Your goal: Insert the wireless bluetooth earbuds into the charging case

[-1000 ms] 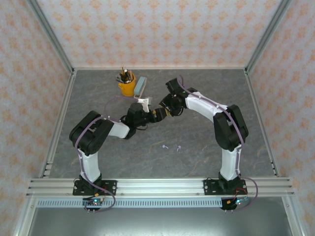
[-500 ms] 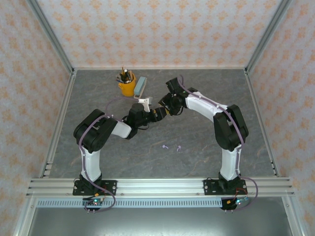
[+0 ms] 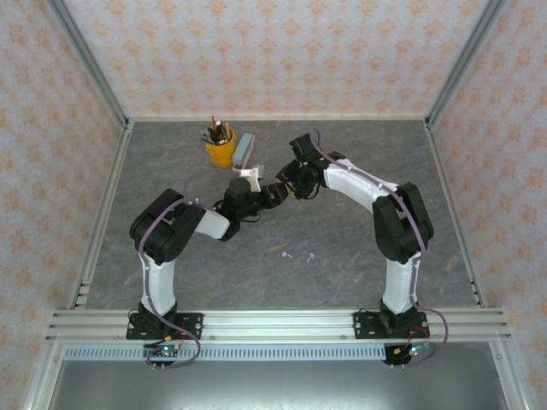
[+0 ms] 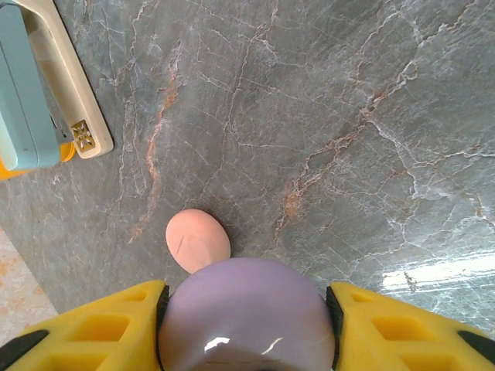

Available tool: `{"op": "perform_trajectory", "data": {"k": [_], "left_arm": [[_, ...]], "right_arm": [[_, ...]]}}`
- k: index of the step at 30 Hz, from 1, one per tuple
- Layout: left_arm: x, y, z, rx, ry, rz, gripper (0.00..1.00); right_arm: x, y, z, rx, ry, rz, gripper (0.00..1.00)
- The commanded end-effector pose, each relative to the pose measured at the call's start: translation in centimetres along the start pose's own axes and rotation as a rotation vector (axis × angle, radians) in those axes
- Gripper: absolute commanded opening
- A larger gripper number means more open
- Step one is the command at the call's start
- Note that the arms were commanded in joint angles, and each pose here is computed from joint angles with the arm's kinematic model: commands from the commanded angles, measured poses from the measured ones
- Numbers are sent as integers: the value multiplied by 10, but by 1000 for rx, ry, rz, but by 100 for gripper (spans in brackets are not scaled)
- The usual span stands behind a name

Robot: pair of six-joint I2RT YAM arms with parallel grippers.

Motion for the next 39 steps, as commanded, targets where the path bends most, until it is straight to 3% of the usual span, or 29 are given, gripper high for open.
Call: {"op": "perform_trajectory", "data": {"k": [1, 9, 12, 14, 17, 23, 27, 32, 39], "left_arm": [[-7, 5, -9, -53, 13, 29, 43], [-7, 5, -10, -51, 10, 24, 28], [-8, 4, -8, -42, 9, 28, 23], [-10, 3, -8, -33, 14, 31, 18], [-16, -2, -8, -6, 39, 36, 12], [-39, -19, -9, 140, 188, 50, 0], [-50, -34, -16, 233, 265, 109, 0], [-61, -50, -27, 318, 300, 182, 0], [-79, -57, -30, 403, 347, 237, 0]], "right_arm": [[5, -14, -1, -13, 9, -38, 49], [5, -15, -3, -12, 13, -48, 49], [8, -19, -7, -21, 18, -69, 55], [11, -31, -16, -53, 25, -103, 64], [13, -59, -33, -130, 21, -153, 70], [-10, -104, -43, -225, -122, -140, 72], [-31, -119, -35, -275, -325, -130, 72], [-39, -124, -8, -225, -593, -284, 71], [-35, -119, 12, -102, -682, -458, 70]]}}
Point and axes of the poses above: each hand's point on the last joint's axis, 136 mm out from that joint toward the fingers, its own y axis out along the fingers, its own x axis along the line the jaws close on, z = x × y, the point moved 7 cm from there along -y, back along the fingers, and after that the axes turned 2 degrees about -y, right-handed, at the moved point
